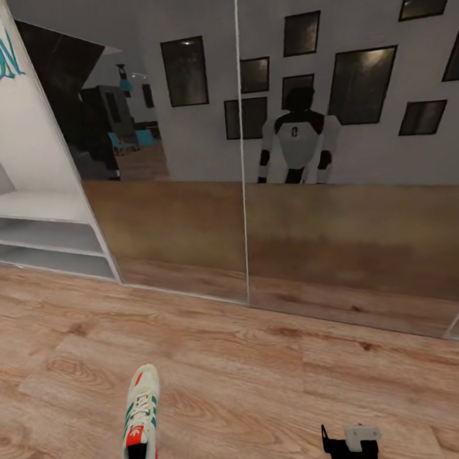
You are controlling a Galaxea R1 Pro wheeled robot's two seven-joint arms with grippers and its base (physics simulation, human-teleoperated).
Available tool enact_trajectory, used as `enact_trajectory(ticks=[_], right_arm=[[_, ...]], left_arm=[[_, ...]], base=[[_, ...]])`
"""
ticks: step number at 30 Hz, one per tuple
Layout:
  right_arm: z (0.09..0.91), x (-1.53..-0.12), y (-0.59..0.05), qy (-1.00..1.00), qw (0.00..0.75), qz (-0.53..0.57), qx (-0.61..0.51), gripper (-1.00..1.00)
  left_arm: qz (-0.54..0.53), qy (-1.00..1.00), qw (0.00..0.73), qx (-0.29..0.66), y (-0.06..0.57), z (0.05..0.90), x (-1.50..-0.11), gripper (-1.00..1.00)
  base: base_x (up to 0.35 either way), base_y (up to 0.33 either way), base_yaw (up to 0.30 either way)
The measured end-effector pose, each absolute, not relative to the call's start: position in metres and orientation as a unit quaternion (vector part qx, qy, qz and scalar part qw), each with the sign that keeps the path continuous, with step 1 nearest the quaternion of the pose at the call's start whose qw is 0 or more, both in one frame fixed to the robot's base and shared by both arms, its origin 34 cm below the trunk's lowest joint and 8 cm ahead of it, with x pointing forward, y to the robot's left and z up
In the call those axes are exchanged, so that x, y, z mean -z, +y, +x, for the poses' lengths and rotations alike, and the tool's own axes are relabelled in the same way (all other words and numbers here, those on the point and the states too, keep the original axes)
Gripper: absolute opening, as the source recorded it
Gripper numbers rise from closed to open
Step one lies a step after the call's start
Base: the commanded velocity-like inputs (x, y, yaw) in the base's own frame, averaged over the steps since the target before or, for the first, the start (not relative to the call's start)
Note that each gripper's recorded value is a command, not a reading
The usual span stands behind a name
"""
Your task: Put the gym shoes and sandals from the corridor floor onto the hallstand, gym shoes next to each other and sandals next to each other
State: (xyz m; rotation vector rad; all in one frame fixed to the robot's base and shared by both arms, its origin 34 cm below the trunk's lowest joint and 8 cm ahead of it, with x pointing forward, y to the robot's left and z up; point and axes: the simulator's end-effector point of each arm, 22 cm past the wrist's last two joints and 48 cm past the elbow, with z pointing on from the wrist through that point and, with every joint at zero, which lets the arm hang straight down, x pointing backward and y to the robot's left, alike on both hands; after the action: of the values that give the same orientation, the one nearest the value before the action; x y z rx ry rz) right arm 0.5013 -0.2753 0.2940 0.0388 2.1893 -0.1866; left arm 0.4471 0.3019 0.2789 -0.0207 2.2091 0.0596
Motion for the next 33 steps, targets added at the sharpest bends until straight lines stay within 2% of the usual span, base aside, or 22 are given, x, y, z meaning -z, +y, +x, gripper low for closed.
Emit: enact_trajectory(ticks=[10,19,33], right_arm=[[0.5013,-0.2940,-0.2751,0.887,0.455,0.016,0.075,1.00],[0.5013,-0.2943,-0.2753,0.887,0.455,0.016,0.076,1.00],[0.5013,-0.2942,-0.2749,0.887,0.455,0.016,0.075,1.00]], left_arm=[[-0.008,0.893,0.449,-0.023,0.3013,0.4471,-0.2789,-1.00],[-0.008,0.893,0.449,-0.024,0.3020,0.4471,-0.2793,-1.00],[-0.010,0.893,0.450,-0.024,0.3024,0.4471,-0.2793,-1.00]], base=[[0.013,0.000,0.285],[0.279,0.099,0.285],[0.256,0.216,0.285]])
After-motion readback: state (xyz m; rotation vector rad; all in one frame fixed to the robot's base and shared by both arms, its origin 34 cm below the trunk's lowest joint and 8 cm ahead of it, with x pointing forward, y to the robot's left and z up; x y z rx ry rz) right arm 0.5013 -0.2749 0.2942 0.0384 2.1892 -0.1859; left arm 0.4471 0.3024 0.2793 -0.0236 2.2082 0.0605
